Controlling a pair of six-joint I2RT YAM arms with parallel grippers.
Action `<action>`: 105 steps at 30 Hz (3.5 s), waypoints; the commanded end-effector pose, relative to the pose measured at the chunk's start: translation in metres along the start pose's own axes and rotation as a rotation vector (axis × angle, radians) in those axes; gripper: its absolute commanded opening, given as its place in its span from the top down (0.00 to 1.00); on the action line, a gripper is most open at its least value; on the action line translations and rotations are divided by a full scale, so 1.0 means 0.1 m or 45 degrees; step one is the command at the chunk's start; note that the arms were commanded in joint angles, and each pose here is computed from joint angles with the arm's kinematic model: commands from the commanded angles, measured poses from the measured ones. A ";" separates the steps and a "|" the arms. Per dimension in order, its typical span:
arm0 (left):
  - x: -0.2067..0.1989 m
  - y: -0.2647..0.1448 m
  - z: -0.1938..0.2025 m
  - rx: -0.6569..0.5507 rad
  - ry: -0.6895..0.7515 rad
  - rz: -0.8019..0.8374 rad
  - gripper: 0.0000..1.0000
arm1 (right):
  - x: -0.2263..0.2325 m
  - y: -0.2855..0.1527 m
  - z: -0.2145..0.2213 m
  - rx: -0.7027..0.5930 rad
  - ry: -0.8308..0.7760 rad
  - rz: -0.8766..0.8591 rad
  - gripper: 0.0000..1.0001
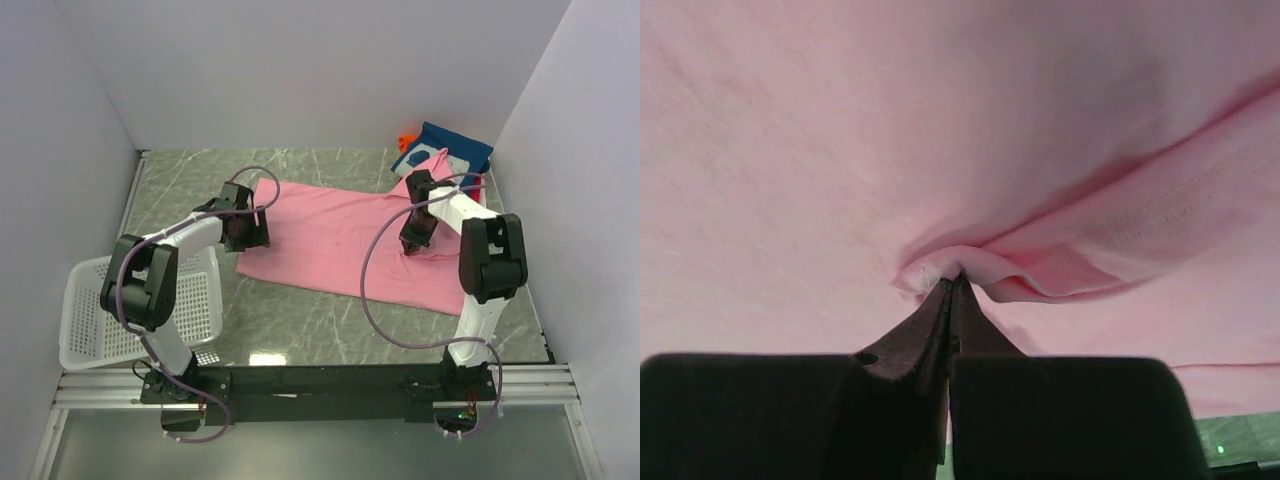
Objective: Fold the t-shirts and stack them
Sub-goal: Fold the tshirt
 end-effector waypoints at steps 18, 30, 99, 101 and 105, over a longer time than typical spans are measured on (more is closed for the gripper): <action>-0.02 -0.07 -0.18 -0.026 0.013 -0.022 0.24 | 0.49 -0.28 -0.27 -0.076 -0.101 -0.164 0.52; -0.20 -0.18 -0.53 -0.128 0.025 0.020 0.24 | 0.26 -0.68 -0.06 -0.143 -0.040 -0.354 0.30; -0.38 -0.07 -0.24 0.064 0.036 0.039 0.27 | -0.75 -0.39 0.40 -0.110 0.219 -0.234 0.29; -0.42 -0.04 -0.30 0.068 0.030 0.058 0.27 | -0.74 -0.28 0.38 -0.081 0.224 -0.215 0.29; -0.41 0.09 -0.29 0.102 0.043 0.044 0.27 | -0.74 -0.12 0.34 -0.052 0.229 -0.199 0.29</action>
Point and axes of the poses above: each gripper's point midway between its finger pads, its own y axis out along the fingers, its own x axis along the line the jaws close on, z = x × y, the point moved 3 cm from there along -y, back along the fingers, and after that the axes turned 11 degrees about y, right-handed, at the moved point
